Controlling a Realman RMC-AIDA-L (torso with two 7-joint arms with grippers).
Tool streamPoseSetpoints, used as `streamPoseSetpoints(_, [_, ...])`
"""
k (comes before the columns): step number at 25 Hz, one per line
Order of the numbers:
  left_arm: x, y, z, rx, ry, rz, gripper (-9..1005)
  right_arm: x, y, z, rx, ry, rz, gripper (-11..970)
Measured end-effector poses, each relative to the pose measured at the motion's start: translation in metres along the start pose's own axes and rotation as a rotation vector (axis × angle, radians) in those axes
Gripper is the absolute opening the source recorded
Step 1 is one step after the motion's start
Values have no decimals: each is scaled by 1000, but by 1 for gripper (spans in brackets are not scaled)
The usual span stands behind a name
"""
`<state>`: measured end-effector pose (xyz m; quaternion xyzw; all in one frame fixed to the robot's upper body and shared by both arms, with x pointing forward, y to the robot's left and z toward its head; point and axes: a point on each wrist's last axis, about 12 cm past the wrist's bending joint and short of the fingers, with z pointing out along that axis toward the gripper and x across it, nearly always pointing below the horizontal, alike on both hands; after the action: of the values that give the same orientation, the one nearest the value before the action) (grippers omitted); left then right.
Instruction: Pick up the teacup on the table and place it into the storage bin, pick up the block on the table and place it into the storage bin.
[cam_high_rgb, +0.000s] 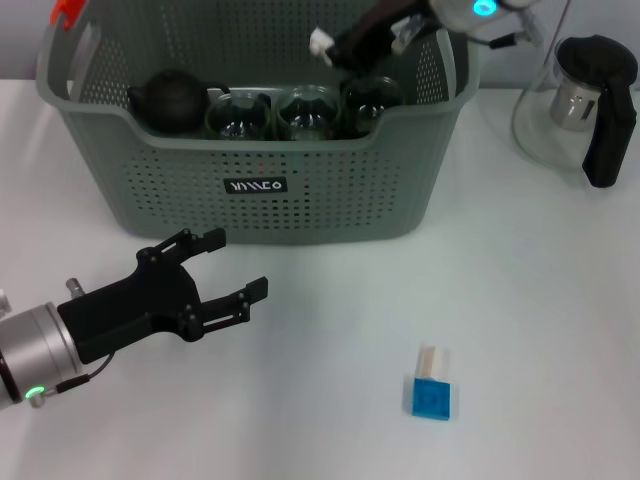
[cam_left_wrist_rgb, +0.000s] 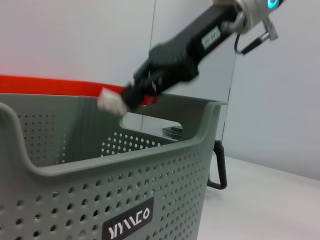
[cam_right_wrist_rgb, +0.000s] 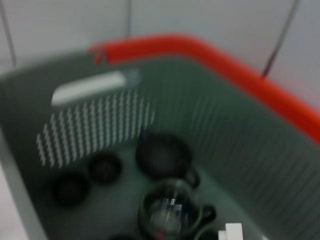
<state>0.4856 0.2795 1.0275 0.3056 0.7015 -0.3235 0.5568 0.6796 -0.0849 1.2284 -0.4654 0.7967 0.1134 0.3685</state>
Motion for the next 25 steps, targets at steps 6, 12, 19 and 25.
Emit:
streamPoseSetpoints(6, [0,0,1,2,-1,-2,874,1,6,6,-3,22,-35,107])
streamPoseSetpoints(12, [0,-1,1,2,-1,-4,874,2,0,-11,29,-53,-31,238])
streamPoseSetpoints(19, [1,-2,0,2,-2,-7,874,53,25,-84,-118,-218,-76,576])
streamPoseSetpoints(25, [0,-1,1,3,-2,-3,874,117,58,-121,-299,-108,-282,704])
